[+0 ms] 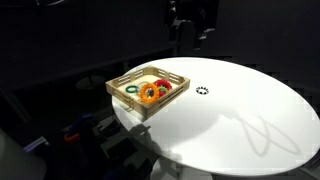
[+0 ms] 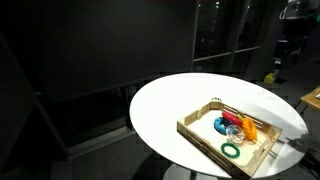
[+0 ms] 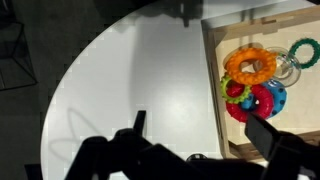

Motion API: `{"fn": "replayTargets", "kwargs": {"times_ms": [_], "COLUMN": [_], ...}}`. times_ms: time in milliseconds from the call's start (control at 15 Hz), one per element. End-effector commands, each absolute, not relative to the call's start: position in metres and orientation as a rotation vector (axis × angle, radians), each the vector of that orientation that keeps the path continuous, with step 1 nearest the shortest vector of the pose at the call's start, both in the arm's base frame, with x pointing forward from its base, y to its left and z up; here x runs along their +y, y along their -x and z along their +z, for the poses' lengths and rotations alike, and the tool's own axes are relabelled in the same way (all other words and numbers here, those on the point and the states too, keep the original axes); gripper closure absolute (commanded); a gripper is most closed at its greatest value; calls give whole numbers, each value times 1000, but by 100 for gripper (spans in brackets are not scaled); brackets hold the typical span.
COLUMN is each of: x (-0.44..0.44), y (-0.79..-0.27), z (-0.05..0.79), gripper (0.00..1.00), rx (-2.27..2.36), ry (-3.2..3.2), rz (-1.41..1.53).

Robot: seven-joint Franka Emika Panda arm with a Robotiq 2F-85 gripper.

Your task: Put the orange ring on the tray

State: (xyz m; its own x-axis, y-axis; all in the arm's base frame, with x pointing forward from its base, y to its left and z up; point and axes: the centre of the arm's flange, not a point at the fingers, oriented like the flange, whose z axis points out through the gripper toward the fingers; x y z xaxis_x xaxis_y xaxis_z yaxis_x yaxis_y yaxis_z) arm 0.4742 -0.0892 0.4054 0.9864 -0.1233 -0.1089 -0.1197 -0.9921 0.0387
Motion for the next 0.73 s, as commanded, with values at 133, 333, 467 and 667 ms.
{"fn": "replayTargets", "kwargs": {"times_ms": [133, 333, 467, 667], "x": [-96, -93, -93, -93], "y": [-463, -464, -463, -463], "z": [441, 432, 432, 432], "gripper": [0, 0, 0, 0], "rx": [-234, -209, -209, -210], "ry": [-3097, -3103, -3103, -3103], "rz": [-134, -130, -139, -140]}}
